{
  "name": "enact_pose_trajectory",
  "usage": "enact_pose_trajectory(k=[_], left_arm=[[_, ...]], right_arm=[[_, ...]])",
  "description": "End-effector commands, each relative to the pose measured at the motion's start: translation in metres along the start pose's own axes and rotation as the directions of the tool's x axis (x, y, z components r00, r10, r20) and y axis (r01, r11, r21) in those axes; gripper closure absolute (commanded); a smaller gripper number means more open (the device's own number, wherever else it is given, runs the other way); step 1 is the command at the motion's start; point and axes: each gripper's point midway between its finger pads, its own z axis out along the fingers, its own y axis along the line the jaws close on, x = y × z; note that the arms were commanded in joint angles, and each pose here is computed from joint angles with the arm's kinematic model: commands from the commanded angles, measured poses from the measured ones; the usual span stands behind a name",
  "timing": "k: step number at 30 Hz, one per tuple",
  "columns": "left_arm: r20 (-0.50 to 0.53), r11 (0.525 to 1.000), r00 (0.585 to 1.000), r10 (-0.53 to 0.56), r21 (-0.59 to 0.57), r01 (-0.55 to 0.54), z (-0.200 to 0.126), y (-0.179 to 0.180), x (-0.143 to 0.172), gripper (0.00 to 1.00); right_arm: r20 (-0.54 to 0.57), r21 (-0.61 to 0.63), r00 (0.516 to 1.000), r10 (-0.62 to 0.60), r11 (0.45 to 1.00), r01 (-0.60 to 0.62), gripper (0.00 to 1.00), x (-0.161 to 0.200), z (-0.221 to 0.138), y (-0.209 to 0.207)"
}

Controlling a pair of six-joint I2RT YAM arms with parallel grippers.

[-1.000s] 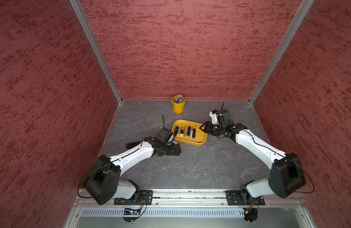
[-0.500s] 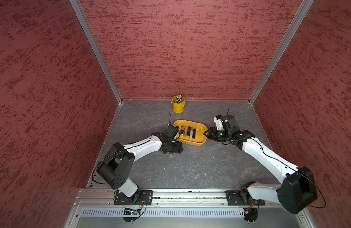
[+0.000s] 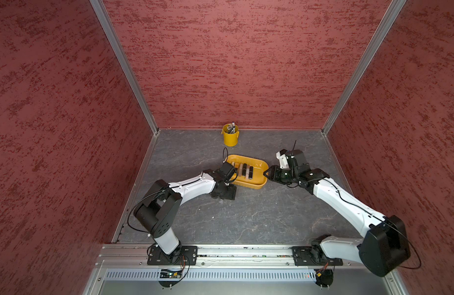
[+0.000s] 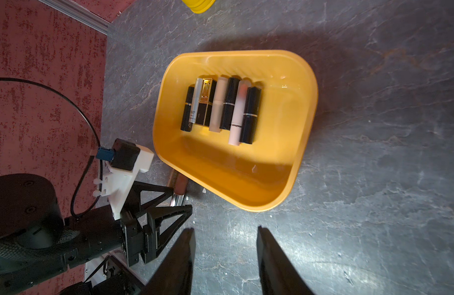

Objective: Put the lipstick into the storage box
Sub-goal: Pick up the lipstick at the center of the board.

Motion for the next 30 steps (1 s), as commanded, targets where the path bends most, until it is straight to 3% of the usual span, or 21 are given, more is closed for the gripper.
enact_pose_trajectory(k=[1,10,30], left_arm=[[-0.007,0.998,0.999,0.032,-0.044,-0.033,0.000,0.002,0.001,0.29],[-0.046,0.995,0.998,0.049,-0.090,-0.053,0.009,0.008,0.014,0.35],[-0.118,0.987,0.991,0.064,-0.137,-0.081,0.026,0.012,0.029,0.74]], right_arm=[[-0.005,-0.028,1.000,-0.004,1.000,0.004,0.57,0.002,0.003,0.004],[0.007,-0.041,1.000,0.001,0.999,0.000,0.57,-0.003,0.000,0.010],[0.024,-0.050,1.000,0.009,0.999,-0.008,0.57,-0.001,-0.008,0.011]])
